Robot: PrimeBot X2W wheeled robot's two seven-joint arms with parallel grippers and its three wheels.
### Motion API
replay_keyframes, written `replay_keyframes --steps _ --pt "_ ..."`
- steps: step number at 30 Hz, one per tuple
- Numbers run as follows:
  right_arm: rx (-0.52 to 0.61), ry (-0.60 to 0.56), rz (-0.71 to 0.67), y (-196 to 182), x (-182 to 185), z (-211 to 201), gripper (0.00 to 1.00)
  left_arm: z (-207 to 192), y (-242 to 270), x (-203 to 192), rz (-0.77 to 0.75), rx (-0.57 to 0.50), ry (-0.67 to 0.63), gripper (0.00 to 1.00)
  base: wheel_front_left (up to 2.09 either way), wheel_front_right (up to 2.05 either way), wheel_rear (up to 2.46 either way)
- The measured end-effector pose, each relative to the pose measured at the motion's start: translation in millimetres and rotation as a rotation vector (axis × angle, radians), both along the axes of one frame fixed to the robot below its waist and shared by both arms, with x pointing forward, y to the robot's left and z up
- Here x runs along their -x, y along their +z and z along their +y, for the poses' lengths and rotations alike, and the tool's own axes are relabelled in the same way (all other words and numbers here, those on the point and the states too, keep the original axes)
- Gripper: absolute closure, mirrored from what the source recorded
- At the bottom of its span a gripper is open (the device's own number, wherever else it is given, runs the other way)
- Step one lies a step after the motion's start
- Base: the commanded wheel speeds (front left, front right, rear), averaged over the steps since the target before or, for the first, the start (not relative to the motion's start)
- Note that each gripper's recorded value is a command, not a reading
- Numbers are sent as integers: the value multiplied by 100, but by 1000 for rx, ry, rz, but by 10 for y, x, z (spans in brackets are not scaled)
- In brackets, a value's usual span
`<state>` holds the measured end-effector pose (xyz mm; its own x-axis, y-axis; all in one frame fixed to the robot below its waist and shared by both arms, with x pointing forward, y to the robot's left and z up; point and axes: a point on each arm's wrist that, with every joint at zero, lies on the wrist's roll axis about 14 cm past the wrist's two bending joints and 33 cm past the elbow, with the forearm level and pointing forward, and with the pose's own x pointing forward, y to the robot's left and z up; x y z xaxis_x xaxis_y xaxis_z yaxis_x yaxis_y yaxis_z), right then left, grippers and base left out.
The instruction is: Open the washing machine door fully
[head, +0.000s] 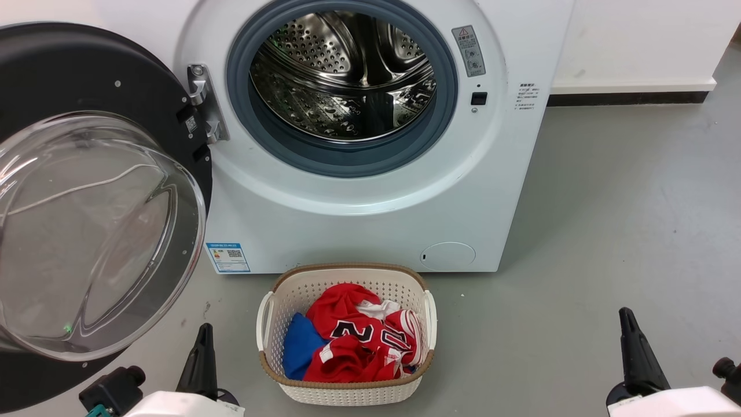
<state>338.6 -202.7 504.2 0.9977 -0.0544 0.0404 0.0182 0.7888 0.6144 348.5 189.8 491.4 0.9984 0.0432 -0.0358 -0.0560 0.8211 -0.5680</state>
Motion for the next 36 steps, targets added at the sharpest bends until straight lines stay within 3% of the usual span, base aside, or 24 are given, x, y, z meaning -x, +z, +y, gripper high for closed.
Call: replay_keyframes --steps 36 --pt "-439 14 24 -22 -235 -14 100 56 -1 -180 14 468 9 100 0 0 0"
